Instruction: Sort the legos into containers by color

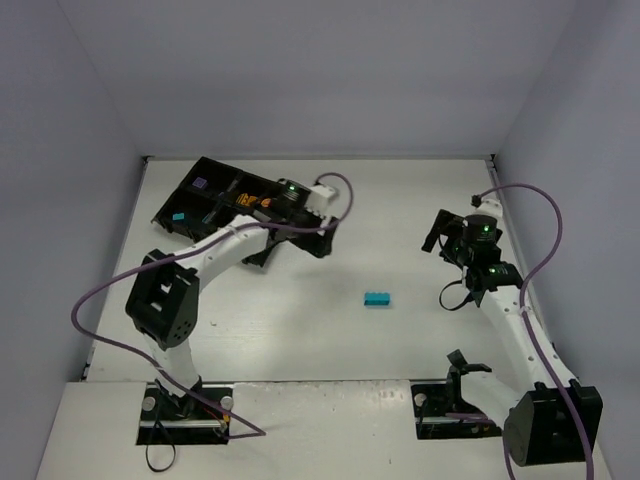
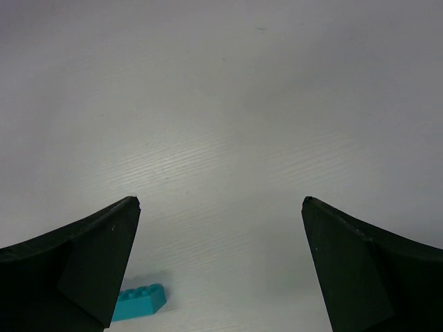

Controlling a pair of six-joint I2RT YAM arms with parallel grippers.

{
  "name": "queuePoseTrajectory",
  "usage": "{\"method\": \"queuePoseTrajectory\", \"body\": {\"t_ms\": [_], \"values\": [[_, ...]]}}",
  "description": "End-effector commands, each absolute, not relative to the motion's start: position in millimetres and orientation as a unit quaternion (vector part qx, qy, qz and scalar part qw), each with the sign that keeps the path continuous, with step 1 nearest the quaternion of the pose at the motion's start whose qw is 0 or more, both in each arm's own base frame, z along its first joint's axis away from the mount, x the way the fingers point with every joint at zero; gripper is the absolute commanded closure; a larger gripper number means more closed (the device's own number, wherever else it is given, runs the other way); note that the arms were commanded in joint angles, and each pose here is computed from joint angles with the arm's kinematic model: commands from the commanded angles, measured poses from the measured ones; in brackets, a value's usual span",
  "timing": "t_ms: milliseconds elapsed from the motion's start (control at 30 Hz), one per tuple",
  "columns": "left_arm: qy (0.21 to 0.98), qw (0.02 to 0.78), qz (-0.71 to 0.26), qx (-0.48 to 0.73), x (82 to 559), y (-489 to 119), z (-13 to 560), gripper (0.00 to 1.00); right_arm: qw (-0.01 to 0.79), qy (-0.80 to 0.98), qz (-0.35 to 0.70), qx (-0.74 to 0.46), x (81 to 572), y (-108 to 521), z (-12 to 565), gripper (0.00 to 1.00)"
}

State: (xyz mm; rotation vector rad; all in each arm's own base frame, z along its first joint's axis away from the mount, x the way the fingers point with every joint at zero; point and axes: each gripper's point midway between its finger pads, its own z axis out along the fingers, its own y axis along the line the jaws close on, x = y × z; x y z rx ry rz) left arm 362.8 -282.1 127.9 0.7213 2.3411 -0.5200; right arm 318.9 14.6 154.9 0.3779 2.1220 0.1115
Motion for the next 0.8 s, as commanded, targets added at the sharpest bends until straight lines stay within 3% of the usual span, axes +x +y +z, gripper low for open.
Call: {"method": "queuePoseTrajectory", "body": {"t_ms": [0, 267, 600, 733, 767], "values": [[0.795, 0.319, -0.292, 0.425, 324.6, -361.0, 153.1, 0.27, 0.464, 0.856, 0.018, 0.225, 315.2, -13.0, 148.5, 0.00], [0.712, 0.293, -0.321, 0.552, 267.0, -442.1, 143.1, 0.27, 0.427, 0.863, 0.023, 0.270, 310.4, -24.3, 125.8, 0.00], [0.728, 0.276, -0.290, 0.556, 271.0, -461.5, 95.4, 0.28, 0.419, 0.867, 0.031, 0.270, 309.7, -21.0, 117.8, 0.00], [0.738, 0.279, -0.292, 0.540, 272.9, -464.6, 83.6, 0.46, 0.420, 0.866, 0.032, 0.270, 309.5, -20.7, 117.2, 0.00], [0.740, 0.277, -0.296, 0.536, 271.9, -464.2, 82.0, 0.56, 0.419, 0.866, 0.032, 0.271, 309.2, -20.6, 116.6, 0.00]]}}
